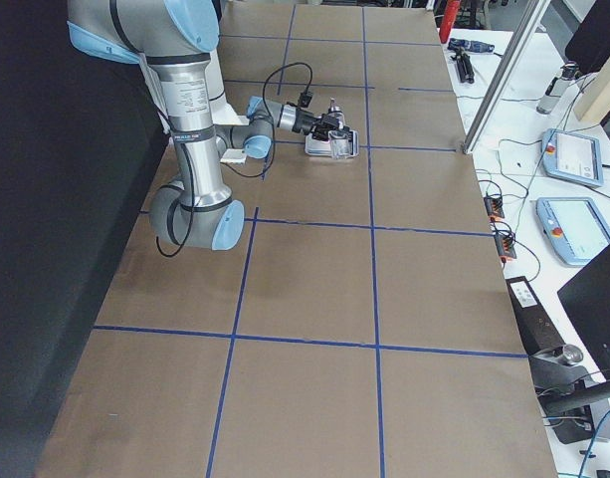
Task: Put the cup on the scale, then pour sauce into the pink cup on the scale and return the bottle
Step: 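Carry the bottle with the right gripper over the pink cup, then tilt the bottle with the right gripper to pour into the cup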
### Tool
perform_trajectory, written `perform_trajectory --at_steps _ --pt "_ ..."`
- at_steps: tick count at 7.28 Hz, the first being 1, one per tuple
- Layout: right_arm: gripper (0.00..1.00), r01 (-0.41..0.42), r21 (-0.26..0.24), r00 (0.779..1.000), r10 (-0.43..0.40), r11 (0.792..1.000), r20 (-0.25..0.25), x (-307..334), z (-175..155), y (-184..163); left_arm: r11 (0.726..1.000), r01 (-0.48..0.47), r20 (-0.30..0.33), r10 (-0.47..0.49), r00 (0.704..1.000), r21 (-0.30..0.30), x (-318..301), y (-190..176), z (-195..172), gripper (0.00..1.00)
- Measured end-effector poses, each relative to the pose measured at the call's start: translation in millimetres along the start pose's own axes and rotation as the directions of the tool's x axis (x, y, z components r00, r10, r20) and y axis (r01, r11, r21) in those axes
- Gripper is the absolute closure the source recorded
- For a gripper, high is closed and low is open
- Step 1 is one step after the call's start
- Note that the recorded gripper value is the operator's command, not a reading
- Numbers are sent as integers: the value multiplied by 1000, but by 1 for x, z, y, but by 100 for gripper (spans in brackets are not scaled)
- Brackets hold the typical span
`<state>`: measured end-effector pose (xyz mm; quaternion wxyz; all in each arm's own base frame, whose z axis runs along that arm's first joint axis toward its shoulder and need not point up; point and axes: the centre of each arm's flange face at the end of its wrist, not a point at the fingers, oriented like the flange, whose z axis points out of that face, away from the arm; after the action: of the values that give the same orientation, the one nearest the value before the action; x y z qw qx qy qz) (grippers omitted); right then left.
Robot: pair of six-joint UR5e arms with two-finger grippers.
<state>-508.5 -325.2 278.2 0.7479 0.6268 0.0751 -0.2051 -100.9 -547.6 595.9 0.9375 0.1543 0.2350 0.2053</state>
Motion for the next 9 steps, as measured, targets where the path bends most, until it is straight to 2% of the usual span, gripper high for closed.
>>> perform_trajectory --at_steps 2,5,7,9 --pt "100 74 4 997 -74 997 -18 -12 -5 0 1000 7 -1 -7 1000 -15 -8 12 20 0" --pt "100 189 -6 981 -189 982 -53 -21 0 -7 999 14 -9 -14 1000 -34 -14 20 32 0" --pt "100 292 -31 953 -294 956 -79 -14 10 -7 999 17 -10 -18 1000 -39 -15 21 35 0" --pt "100 356 -53 928 -360 933 -93 -15 19 -3 999 20 -11 -21 1000 -41 -16 21 36 0"
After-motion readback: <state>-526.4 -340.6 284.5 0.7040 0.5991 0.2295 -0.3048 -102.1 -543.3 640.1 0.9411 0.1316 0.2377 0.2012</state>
